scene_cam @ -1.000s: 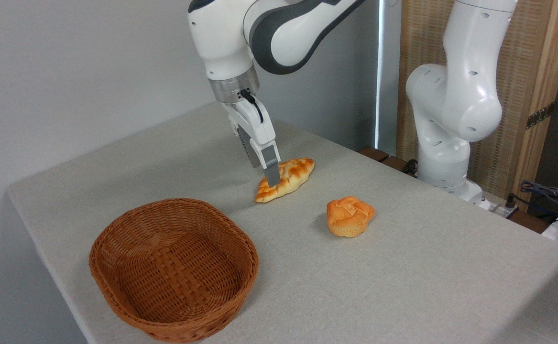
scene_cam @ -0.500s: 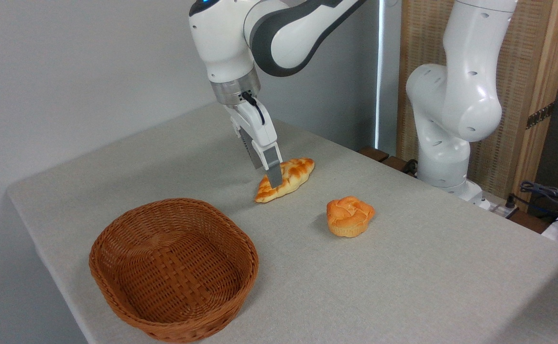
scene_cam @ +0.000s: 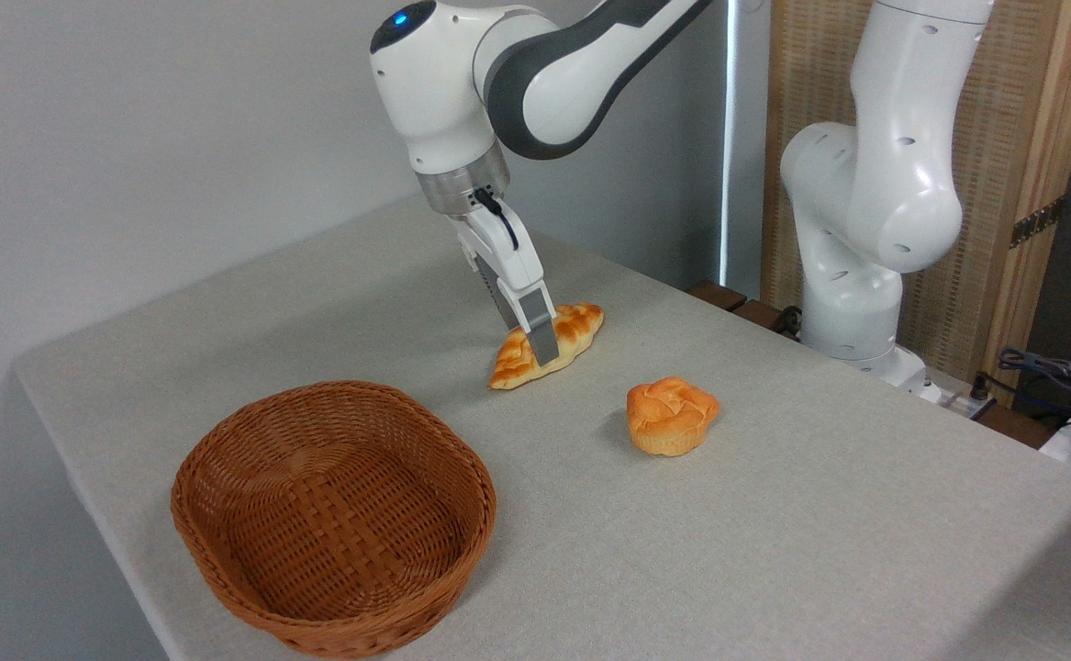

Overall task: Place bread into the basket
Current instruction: 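Close the gripper around the middle of the braided loaf, then lift the braided loaf and carry it over the wicker basket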

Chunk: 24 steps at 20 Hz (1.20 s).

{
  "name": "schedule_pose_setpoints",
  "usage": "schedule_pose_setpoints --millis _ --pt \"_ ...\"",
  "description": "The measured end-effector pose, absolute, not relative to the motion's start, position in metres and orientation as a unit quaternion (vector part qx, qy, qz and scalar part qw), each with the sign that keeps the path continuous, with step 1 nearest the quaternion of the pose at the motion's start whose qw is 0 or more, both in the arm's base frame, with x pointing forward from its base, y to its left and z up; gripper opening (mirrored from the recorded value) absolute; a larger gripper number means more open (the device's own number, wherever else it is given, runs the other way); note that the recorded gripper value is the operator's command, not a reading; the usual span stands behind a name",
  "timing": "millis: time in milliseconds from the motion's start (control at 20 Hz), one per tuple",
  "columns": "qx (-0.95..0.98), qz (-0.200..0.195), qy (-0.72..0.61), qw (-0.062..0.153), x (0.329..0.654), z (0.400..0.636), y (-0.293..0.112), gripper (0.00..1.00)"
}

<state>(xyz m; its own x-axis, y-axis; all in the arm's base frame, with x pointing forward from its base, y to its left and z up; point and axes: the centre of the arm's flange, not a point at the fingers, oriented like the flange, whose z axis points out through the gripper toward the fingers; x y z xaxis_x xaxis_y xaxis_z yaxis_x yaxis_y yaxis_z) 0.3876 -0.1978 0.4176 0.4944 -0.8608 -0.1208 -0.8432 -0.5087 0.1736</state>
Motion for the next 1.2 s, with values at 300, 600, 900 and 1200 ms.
schedule_pose_setpoints --millis 300,600,900,1200 --pt "0.859 -0.108 -0.499 0.045 0.3802 0.4068 -0.202 0.57" --pt "0.859 -0.109 -0.499 0.045 0.3799 0.4061 -0.2019 0.45" --pt "0.859 -0.109 -0.499 0.045 0.3798 0.4061 -0.2019 0.45" --pt "0.859 -0.108 -0.499 0.045 0.38 0.4071 -0.202 0.45"
